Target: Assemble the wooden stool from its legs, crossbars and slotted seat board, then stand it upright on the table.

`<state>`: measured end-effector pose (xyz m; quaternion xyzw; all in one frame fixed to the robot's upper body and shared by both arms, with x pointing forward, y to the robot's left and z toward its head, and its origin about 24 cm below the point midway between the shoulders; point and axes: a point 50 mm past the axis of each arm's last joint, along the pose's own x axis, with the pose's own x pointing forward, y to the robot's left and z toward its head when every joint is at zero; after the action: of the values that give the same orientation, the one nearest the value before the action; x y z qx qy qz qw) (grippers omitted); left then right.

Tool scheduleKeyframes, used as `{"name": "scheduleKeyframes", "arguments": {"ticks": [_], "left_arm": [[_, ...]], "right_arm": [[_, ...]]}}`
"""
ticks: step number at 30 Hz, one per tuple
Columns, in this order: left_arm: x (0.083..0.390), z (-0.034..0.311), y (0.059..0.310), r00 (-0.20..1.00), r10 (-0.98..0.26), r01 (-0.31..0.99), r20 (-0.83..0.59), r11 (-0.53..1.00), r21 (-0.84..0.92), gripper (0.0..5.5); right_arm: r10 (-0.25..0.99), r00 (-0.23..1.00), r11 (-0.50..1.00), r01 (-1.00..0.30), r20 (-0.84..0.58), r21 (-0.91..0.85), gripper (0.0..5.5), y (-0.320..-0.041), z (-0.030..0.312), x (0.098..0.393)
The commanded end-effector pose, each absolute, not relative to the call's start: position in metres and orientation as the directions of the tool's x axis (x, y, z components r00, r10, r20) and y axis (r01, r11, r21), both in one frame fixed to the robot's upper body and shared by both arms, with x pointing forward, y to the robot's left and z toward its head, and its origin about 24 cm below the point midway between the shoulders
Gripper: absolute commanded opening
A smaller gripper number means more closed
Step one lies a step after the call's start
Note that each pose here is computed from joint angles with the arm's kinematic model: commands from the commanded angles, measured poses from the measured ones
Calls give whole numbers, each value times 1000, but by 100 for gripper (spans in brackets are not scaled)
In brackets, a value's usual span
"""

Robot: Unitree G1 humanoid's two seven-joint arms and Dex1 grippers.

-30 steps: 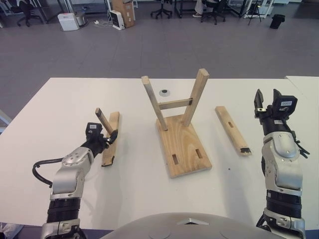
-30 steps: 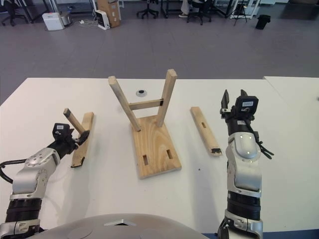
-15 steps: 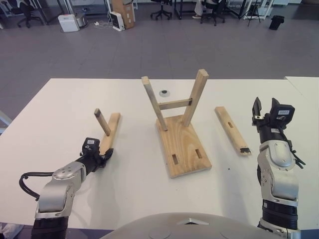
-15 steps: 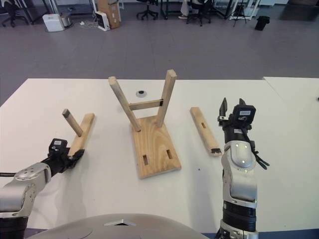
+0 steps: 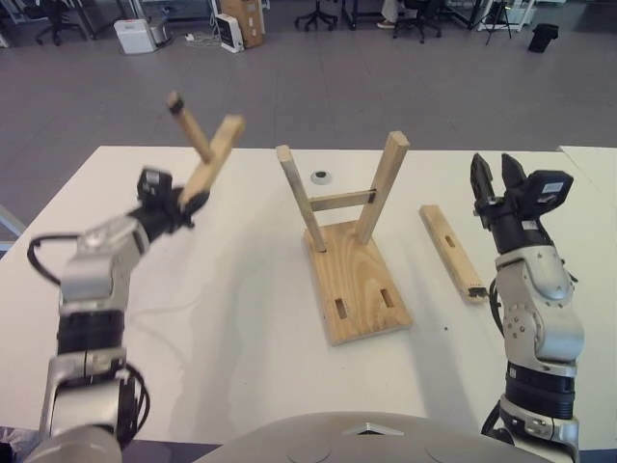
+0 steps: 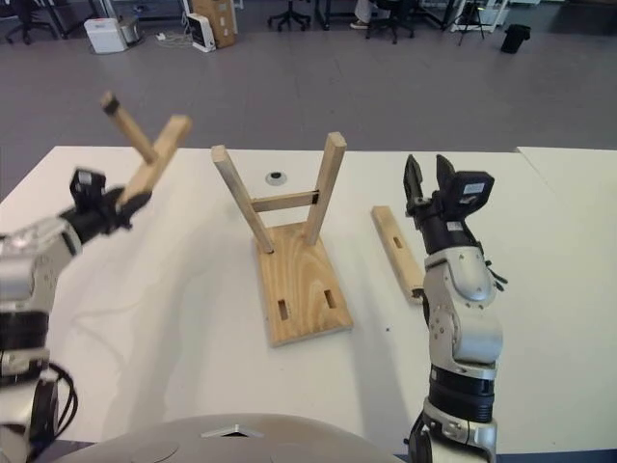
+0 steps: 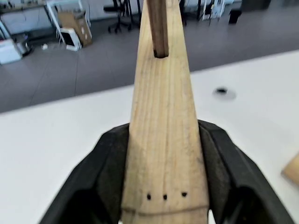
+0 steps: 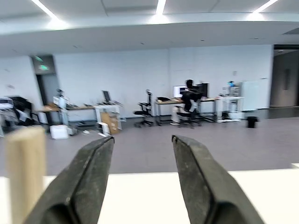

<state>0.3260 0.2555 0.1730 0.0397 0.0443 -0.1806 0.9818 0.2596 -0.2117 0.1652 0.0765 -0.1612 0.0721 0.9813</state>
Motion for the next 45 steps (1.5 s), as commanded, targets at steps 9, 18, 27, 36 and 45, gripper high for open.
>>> {"name": "scheduleKeyframes", "arguments": {"ticks": [9, 18, 27, 36, 45], "left_arm": [[310, 301, 143, 239, -941, 971, 241, 226, -82, 203], [295, 271, 131, 79, -990, 988, 119, 61, -145, 203], [287, 261, 132, 18, -988, 969, 156, -21, -248, 203], [290, 255, 137, 109, -976, 953, 188, 49, -299, 240], [251, 182, 192, 276, -958, 865, 72, 215, -454, 289]], "right_arm": [[627, 436, 311, -900, 645, 305, 423, -177, 299, 269], [660, 447, 234, -886, 604, 400, 423, -171, 298, 276], [730, 283, 11, -915, 622, 403, 270, -171, 281, 261], [743, 312, 92, -924, 593, 371, 209, -159, 316, 257], [931, 331, 289, -925, 155, 245, 204, -211, 233, 239]]}}
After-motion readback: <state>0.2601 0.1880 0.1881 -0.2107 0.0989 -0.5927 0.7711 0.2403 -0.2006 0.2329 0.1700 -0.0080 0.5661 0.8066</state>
